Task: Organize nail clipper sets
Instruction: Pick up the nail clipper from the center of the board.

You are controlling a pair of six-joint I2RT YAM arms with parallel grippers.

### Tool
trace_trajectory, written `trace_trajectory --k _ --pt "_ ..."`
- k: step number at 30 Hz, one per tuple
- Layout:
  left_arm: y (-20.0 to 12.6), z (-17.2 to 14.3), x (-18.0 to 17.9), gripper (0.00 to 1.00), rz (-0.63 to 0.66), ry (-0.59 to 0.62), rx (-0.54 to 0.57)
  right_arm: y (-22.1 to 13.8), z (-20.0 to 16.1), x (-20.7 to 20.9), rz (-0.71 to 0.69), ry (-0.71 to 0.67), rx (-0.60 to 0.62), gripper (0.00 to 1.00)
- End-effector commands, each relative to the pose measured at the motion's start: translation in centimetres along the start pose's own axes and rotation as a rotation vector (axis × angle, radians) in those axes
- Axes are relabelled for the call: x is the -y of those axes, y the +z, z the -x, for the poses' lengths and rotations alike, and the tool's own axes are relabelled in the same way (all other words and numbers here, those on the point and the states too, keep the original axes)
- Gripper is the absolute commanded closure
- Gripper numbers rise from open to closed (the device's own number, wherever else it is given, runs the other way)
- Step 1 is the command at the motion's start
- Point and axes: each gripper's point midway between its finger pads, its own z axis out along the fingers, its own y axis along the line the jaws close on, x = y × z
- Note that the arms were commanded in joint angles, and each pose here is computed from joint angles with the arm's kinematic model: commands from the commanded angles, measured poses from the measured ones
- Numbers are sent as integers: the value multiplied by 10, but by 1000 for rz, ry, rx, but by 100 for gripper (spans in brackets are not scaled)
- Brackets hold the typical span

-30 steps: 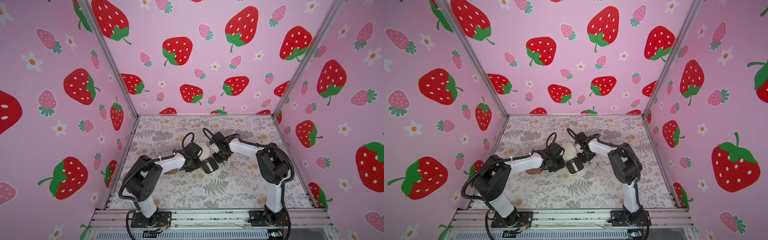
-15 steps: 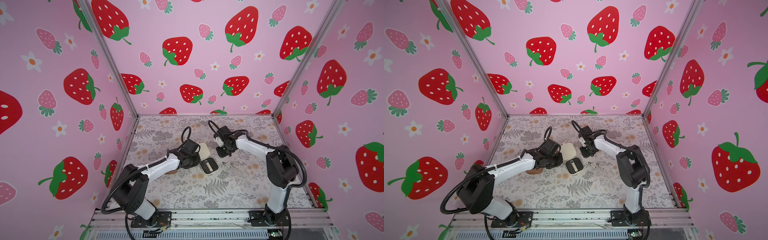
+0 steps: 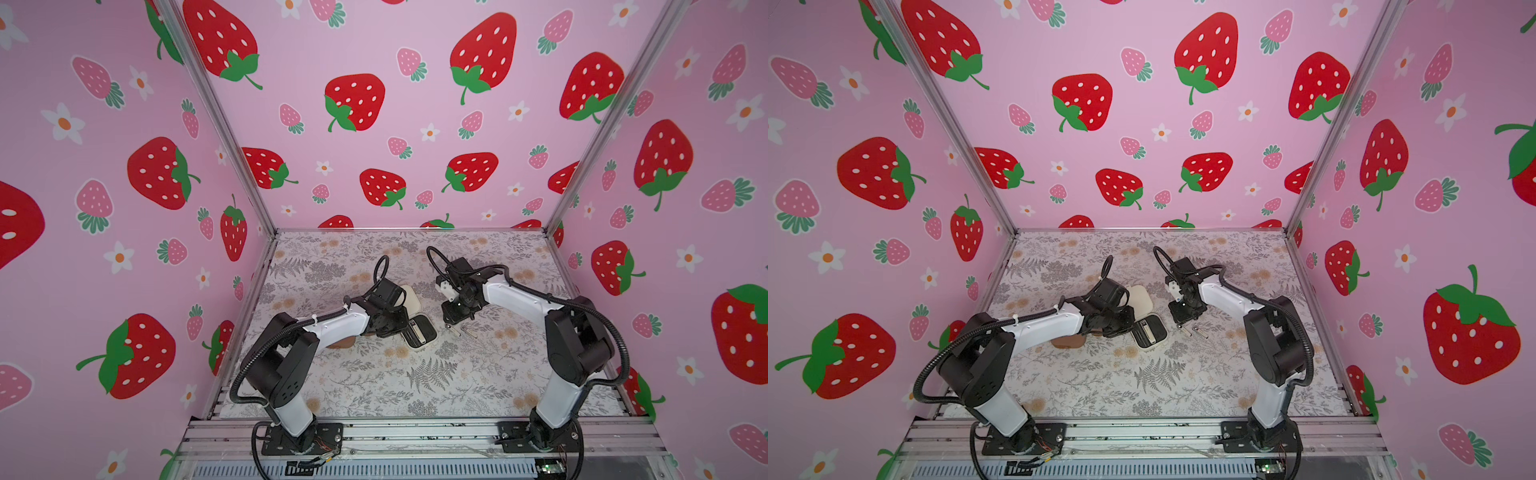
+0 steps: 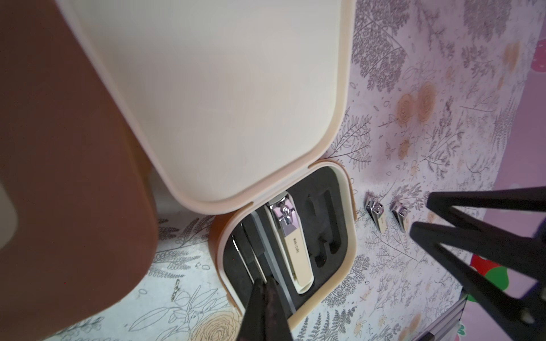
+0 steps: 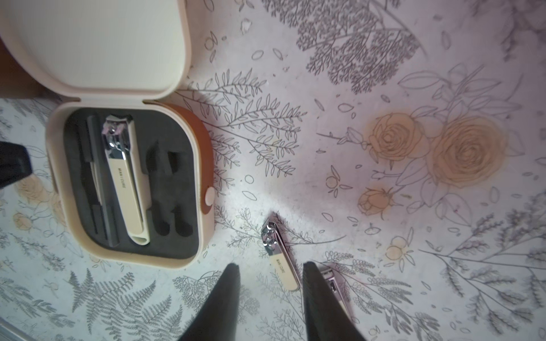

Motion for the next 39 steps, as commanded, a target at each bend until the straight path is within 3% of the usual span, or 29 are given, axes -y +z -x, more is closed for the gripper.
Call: trace_trajectory --k 1,24,39 --pt "4 8 11 100 -35 6 8 -5 -15 -1 1 -26 -34 57" --pt "0 7 12 100 -33 9 8 37 -29 5 -57 -80 -139 59" --pt "-2 8 12 100 -34 11 13 54 -47 1 -122 -91 -187 83"
